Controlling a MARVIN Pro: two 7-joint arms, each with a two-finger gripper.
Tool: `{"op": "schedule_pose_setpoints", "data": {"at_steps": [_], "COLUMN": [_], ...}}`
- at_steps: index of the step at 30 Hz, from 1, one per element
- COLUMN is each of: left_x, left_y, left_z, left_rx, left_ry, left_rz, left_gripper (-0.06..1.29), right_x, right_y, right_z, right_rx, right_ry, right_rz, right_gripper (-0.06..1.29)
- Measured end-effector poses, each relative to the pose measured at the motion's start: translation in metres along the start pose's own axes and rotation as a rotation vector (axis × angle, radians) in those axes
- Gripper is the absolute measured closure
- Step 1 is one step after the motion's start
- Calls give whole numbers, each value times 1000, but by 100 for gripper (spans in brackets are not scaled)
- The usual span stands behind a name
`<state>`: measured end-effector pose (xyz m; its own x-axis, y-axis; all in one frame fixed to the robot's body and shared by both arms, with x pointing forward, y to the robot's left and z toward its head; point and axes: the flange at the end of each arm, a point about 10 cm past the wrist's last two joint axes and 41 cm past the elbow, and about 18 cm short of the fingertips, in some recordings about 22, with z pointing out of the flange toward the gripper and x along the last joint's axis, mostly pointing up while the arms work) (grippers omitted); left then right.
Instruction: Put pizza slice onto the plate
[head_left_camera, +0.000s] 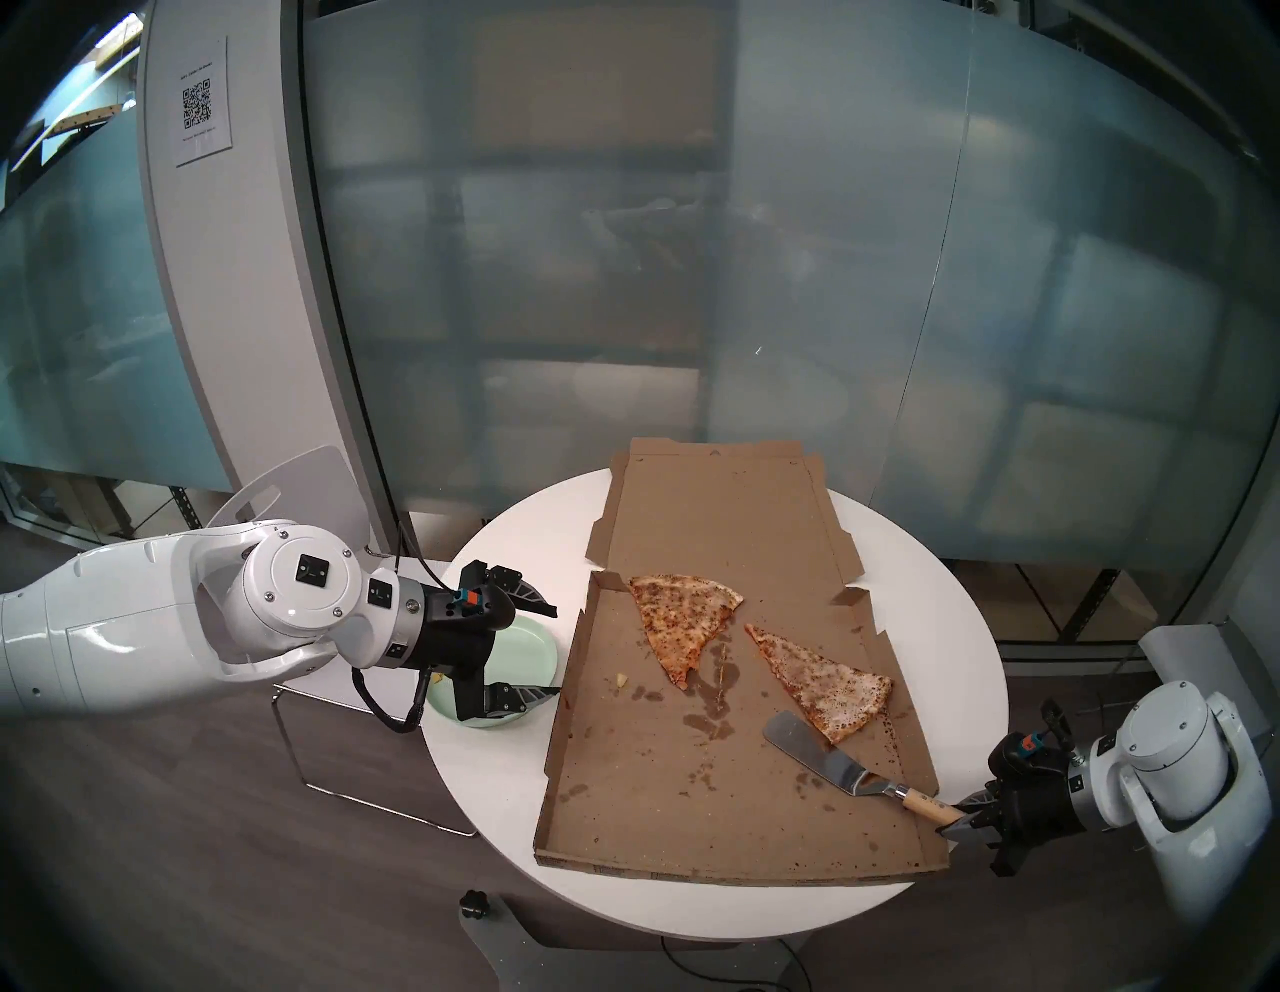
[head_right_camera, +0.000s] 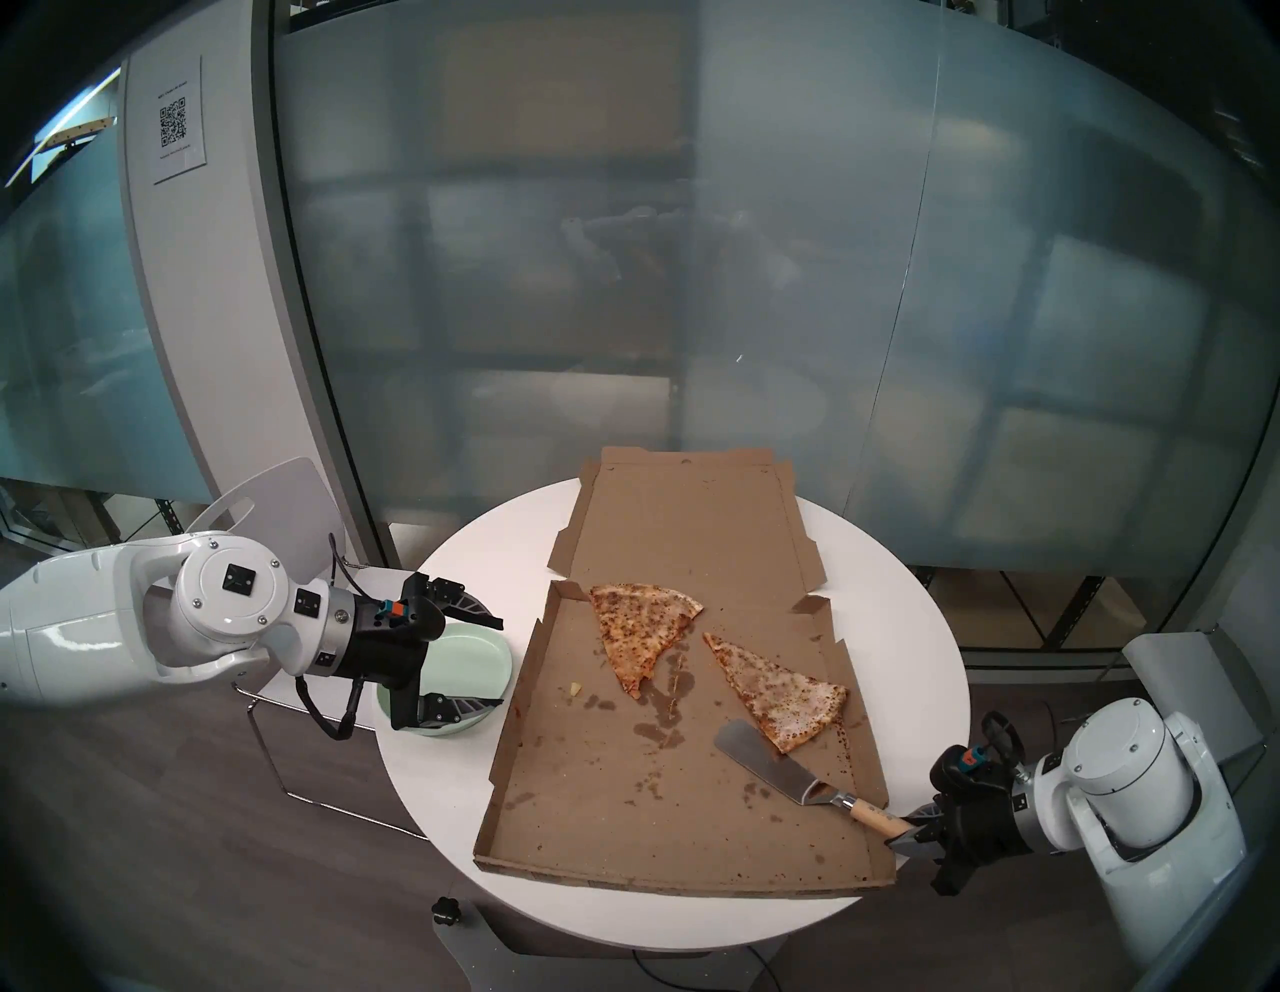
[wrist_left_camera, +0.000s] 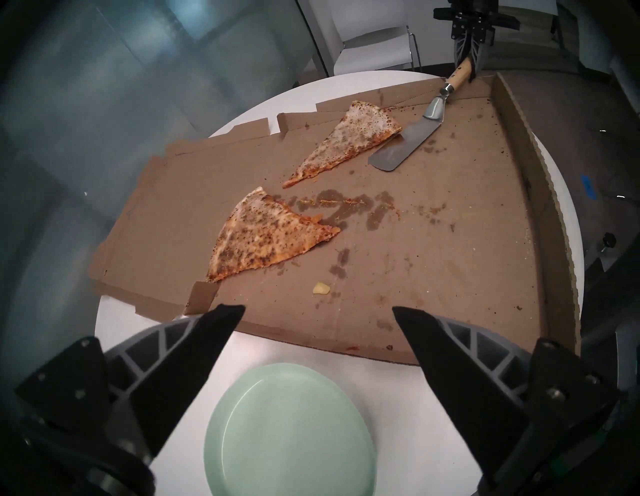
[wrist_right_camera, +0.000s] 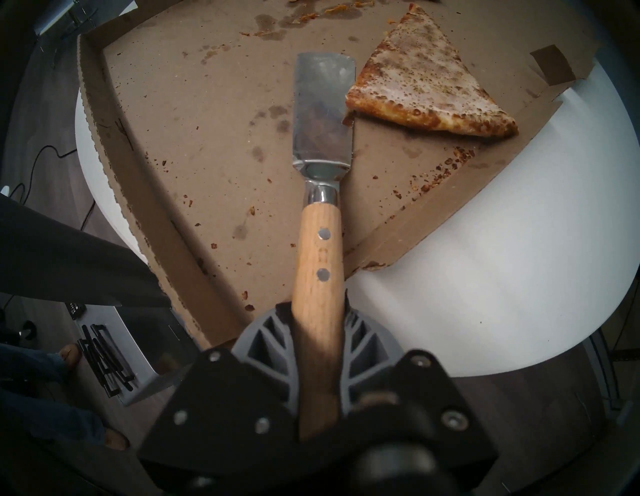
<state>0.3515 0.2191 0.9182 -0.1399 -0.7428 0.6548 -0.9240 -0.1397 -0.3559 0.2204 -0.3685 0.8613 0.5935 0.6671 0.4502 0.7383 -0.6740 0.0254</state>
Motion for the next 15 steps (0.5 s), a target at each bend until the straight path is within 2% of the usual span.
{"op": "schedule_pose_setpoints", "data": {"at_steps": [8,15], "left_x": [-4,-3], "left_y": [1,5], "left_z": [17,32], "left_rx": [-113,-161], "left_ry": [-25,-38], "left_rz": [9,15], "left_gripper": [1,1], "right_x": [3,4], "right_y": [4,5], "right_z": [-3,-3], "right_rx": [-16,-26], "right_ry": [9,7], "right_rz": [3,9], "right_gripper": [109,109]}}
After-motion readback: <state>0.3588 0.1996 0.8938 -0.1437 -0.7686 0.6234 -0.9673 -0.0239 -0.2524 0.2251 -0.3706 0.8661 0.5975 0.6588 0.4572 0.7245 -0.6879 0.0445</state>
